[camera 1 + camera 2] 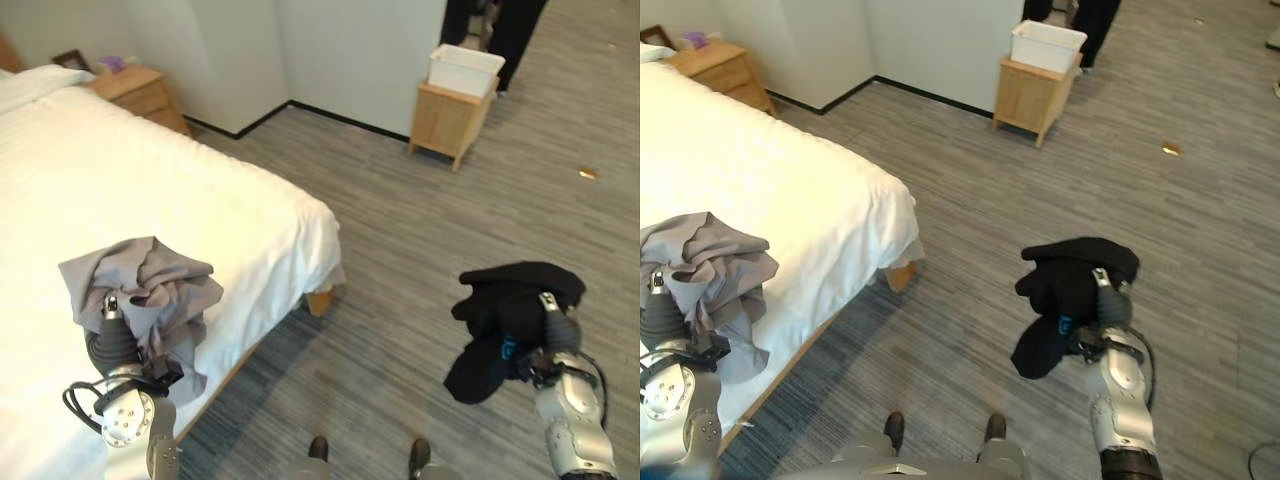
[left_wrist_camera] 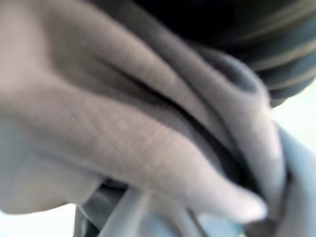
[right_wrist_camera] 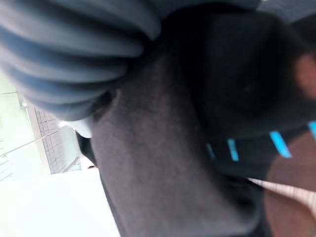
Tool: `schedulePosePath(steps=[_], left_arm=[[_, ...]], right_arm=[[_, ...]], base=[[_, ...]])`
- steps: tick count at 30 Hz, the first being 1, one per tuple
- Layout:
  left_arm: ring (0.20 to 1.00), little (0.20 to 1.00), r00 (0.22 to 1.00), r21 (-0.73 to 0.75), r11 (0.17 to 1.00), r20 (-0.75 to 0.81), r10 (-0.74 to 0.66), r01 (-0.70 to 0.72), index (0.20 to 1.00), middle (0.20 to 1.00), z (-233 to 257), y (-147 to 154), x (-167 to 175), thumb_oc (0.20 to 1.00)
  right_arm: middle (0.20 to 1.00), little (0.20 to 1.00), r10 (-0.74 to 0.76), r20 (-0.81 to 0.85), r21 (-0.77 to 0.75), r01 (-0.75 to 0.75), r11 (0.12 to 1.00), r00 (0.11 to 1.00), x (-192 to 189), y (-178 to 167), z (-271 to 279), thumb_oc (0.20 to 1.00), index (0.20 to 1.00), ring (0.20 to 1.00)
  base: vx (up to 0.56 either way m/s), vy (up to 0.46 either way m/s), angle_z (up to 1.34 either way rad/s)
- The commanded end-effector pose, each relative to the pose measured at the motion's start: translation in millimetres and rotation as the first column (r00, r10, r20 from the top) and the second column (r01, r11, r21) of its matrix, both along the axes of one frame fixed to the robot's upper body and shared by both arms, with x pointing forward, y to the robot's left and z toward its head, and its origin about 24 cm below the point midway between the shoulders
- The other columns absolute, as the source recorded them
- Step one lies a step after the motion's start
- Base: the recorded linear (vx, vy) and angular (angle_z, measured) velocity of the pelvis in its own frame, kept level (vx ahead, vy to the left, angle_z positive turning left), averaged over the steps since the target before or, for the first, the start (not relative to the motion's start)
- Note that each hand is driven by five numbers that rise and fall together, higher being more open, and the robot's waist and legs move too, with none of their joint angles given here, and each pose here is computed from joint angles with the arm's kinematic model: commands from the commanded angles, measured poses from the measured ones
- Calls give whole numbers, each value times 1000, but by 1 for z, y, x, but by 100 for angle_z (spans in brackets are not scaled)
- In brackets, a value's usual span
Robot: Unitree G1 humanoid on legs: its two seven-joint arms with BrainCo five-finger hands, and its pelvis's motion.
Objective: Pick up bed clothes into laundry basket.
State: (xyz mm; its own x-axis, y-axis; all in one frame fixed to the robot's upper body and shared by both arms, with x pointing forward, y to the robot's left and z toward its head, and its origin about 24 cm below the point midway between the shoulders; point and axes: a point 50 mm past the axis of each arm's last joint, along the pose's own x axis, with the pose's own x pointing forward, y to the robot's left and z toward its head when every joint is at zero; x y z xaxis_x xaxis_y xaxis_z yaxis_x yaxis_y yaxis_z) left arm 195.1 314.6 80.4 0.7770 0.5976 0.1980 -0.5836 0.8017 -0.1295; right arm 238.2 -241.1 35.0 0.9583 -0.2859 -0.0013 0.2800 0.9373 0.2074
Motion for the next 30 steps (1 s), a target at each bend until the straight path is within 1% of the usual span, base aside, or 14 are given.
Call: schedulePosePath(steps=[1, 4, 7, 9, 12, 13, 14, 15, 17, 19, 20, 22, 27, 30], left_arm=[[200, 200, 971, 113, 992, 223, -86, 62, 200, 200, 47, -7, 15, 200], [200, 200, 970, 113, 990, 216, -107, 84, 200, 200, 47, -11, 22, 200], [200, 200, 965, 109, 983, 204, -167, 148, 200, 200, 43, -21, 29, 200], [200, 200, 965, 108, 983, 204, -167, 148, 200, 200, 42, -21, 29, 200], [200, 200, 955, 5, 979, 220, -200, 204, 200, 200, 32, -31, 36, 200], [200, 200, 954, 5, 979, 221, -201, 205, 200, 200, 33, -31, 37, 200], [200, 200, 952, -3, 974, 213, -220, 226, 200, 200, 31, -34, 38, 200], [200, 200, 936, -6, 955, 199, -289, 296, 200, 200, 28, -46, 41, 200], [200, 200, 919, -46, 935, 208, -334, 350, 200, 200, 25, -59, 48, 200], [200, 200, 908, -53, 924, 214, -361, 380, 200, 200, 25, -63, 49, 200], [200, 200, 893, -38, 905, 191, -409, 423, 200, 200, 22, -71, 50, 200], [200, 200, 884, -41, 892, 156, -440, 451, 200, 200, 14, -77, 49, 200], [200, 200, 900, -35, 902, 105, -424, 429, 200, 200, 6, -72, 40, 200], [200, 200, 896, -14, 899, 90, -435, 438, 200, 200, 7, -73, 40, 200]], right_arm=[[200, 200, -8, 243, -75, 28, 997, 970, 11, -11, 54, 200, 200, 200], [200, 200, -17, 249, -73, 36, 997, 968, 10, -11, 54, 200, 200, 200], [200, 200, -37, 238, -78, 57, 995, 971, 6, -17, 51, 200, 200, 200], [200, 200, -37, 238, -79, 57, 995, 971, 6, -17, 51, 200, 200, 200], [200, 200, -4, 261, -76, 25, 997, 965, 11, -14, 57, 200, 200, 200], [200, 200, -5, 262, -75, 25, 997, 965, 11, -14, 57, 200, 200, 200], [200, 200, -4, 260, -70, 23, 997, 966, 11, -16, 57, 200, 200, 200], [200, 200, -34, 237, -71, 52, 996, 971, 9, -23, 54, 200, 200, 200], [200, 200, -39, 235, -68, 57, 996, 971, 8, -25, 55, 200, 200, 200], [200, 200, -43, 234, -60, 58, 996, 971, 8, -27, 54, 200, 200, 200], [200, 200, -59, 236, -58, 75, 996, 970, 8, -30, 53, 200, 200, 200], [200, 200, -45, 229, -79, 65, 995, 972, 8, -27, 52, 200, 200, 200], [200, 200, 59, 206, -134, -31, 991, 977, 18, -8, 52, 200, 200, 200], [200, 200, 94, 179, -127, -71, 989, 979, 16, 2, 44, 200, 200, 200]], base=[[327, -157, -37], [325, -172, -12], [452, -283, -4], [269, -241, 7], [302, -341, -10], [285, -348, -14], [331, -339, -30], [484, -367, -18], [502, -208, -31], [414, -96, -56], [377, -32, -23], [657, 4, -41], [764, 41, -31], [505, 139, -65]])
